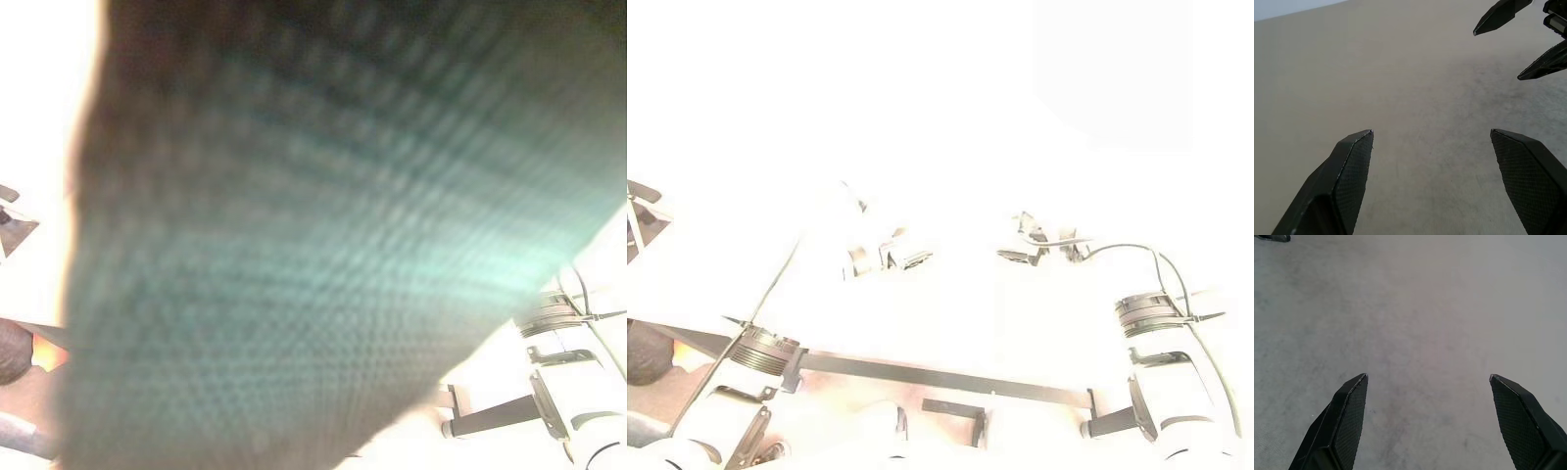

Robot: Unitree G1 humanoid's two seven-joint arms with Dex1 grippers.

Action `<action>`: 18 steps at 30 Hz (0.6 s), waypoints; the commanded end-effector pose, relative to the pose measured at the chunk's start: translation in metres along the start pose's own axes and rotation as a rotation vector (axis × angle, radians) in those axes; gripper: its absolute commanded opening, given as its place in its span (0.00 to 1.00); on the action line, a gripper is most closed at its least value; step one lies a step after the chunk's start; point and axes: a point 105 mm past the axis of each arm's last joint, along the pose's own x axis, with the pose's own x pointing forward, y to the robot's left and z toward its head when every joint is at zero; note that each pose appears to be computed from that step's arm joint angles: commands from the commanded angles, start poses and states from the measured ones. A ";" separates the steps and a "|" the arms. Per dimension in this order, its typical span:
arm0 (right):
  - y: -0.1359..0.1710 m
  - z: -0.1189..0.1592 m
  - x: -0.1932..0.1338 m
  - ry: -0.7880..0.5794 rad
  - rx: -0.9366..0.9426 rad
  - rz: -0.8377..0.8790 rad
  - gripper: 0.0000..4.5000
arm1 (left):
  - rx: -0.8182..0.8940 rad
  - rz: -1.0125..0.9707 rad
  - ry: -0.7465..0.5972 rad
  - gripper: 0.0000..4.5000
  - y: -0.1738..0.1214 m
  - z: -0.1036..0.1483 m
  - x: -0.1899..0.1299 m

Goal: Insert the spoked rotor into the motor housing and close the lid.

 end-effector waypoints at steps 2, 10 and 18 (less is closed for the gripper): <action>-0.010 0.015 -0.005 -0.040 -0.049 -0.037 1.00 | 0.033 0.038 -0.050 0.90 0.010 0.018 -0.002; -0.010 0.016 -0.005 -0.051 -0.022 -0.034 1.00 | 0.031 0.066 -0.056 0.90 0.018 0.019 -0.007; -0.013 0.013 -0.002 -0.048 -0.033 -0.059 1.00 | 0.019 0.064 -0.053 0.90 0.014 0.014 -0.002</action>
